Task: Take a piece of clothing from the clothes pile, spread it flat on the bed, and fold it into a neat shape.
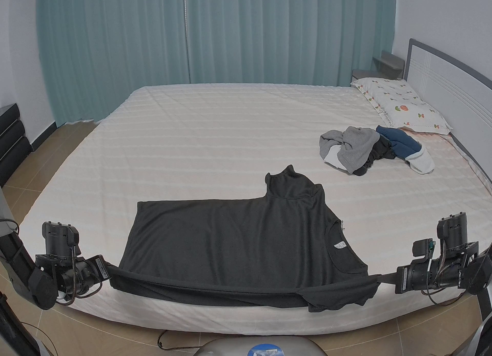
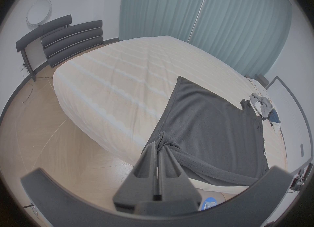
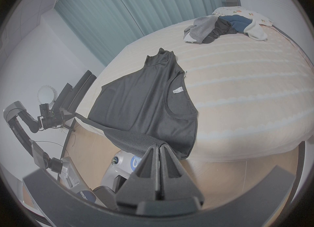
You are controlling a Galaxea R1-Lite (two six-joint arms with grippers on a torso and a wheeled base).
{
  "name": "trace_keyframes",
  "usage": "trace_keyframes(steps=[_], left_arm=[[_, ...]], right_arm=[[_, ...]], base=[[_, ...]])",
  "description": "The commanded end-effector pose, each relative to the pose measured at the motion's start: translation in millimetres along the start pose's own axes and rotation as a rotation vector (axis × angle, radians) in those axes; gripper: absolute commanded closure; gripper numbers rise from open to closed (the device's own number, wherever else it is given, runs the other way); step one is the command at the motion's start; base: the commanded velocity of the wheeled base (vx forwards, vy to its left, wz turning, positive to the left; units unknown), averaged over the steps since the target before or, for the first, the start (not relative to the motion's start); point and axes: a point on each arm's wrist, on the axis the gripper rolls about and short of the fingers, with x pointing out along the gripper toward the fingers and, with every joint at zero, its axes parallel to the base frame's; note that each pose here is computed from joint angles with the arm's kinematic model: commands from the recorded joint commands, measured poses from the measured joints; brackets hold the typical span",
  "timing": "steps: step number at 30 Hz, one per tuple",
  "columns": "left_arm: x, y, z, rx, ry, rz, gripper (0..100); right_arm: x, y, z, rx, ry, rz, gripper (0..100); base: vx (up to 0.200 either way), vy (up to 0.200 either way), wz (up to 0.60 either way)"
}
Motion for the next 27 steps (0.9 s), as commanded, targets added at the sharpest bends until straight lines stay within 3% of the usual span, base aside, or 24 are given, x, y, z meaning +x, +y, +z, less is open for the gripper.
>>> trace_keyframes(steps=[1, 16, 23, 27], left_arm=[[13, -1, 0, -0.017, 0.024, 0.013, 100], [48, -10, 9, -0.082, 0.031, 0.017, 100], [59, -13, 13, -0.123, 0.025, 0.012, 100], [55, -12, 12, -0.123, 0.027, 0.012, 100]], right_arm=[[17, -5, 8, 0.007, 0.021, 0.000, 100], [61, -14, 40, 0.002, 0.004, 0.004, 100], [73, -16, 54, 0.078, -0.026, 0.009, 100], [63, -13, 54, 0.080, -0.042, 0.014, 100]], base=[[0.000, 0.000, 0.00], [0.000, 0.000, 0.00], [0.000, 0.000, 0.00], [0.000, 0.000, 0.00]])
